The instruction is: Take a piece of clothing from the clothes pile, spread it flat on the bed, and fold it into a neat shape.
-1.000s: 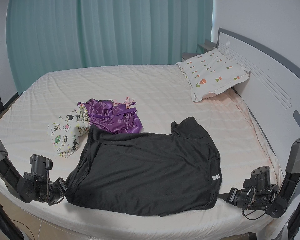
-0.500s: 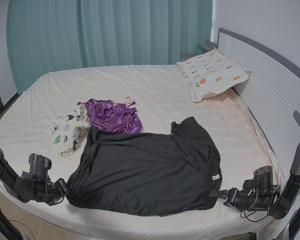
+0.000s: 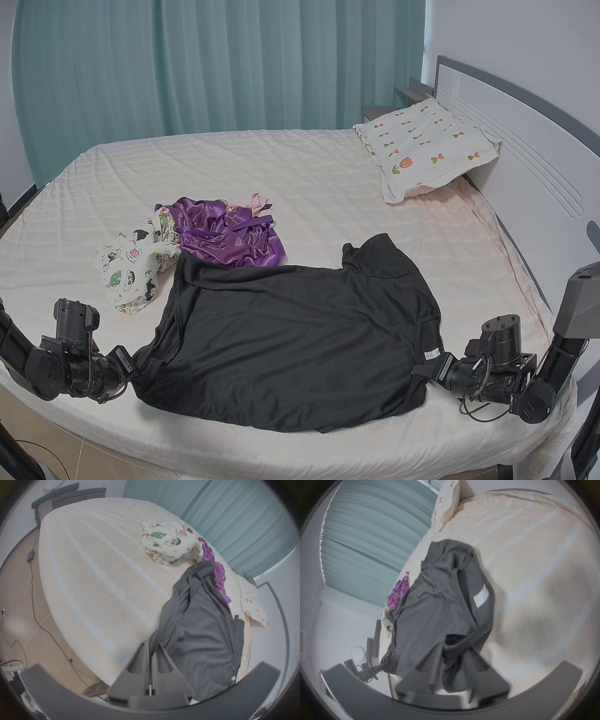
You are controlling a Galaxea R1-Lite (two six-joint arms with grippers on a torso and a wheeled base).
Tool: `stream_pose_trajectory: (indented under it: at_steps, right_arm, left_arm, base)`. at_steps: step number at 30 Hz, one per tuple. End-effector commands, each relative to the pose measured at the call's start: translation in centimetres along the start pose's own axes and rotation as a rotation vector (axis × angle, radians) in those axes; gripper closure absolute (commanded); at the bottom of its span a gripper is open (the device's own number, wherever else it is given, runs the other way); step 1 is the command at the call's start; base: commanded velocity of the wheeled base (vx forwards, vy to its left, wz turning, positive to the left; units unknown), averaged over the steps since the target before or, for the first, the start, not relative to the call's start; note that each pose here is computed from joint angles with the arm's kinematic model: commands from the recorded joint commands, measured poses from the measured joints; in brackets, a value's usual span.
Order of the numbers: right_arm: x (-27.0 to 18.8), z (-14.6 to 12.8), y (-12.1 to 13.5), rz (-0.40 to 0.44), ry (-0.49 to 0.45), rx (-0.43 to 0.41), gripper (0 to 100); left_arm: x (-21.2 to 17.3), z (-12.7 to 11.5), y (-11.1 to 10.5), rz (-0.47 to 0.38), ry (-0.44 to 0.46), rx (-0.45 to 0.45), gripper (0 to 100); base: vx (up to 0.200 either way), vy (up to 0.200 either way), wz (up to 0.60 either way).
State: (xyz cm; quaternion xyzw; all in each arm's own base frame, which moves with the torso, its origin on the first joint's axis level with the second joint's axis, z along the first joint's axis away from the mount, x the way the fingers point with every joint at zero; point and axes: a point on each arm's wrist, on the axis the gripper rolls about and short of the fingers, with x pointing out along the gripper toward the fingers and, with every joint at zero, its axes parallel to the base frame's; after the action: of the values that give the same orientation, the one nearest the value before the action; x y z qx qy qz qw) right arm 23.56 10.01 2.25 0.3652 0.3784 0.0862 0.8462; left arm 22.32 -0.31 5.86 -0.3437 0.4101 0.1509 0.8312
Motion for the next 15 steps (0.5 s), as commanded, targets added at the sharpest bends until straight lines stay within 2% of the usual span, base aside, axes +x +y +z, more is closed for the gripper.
stream_pose_trajectory:
  at_steps: [1,2,4,7,11,15]
  right_arm:
    - [1.0,2.4,0.3,0.027,-0.083,0.024,100]
    - [1.0,2.4,0.3,0.027,-0.083,0.024,100]
    - [1.9,4.4,1.1,0.063,-0.143,0.03,100]
    - [2.5,5.8,1.6,0.089,-0.183,0.03,100]
    - [3.5,7.1,2.1,0.108,-0.208,0.026,100]
    - [4.8,8.3,2.1,0.108,-0.227,0.032,100]
  left_arm:
    - [0.0,1.0,-0.8,-0.041,-0.048,-0.048,100]
    - [0.0,1.0,-0.8,-0.041,-0.048,-0.048,100]
    - [0.2,1.7,-1.1,-0.083,-0.099,-0.093,100]
    - [0.4,2.0,-1.3,-0.109,-0.129,-0.116,100]
    - [0.7,2.7,-1.5,-0.152,-0.171,-0.183,100]
    - [1.5,2.8,-1.4,-0.148,-0.174,-0.198,100]
  base:
    - [0.0,0.0,0.0]
    - [0.0,0.0,0.0]
    - [0.0,0.0,0.0]
    - [0.0,0.0,0.0]
    - [0.0,0.0,0.0]
    - [0.0,0.0,0.0]
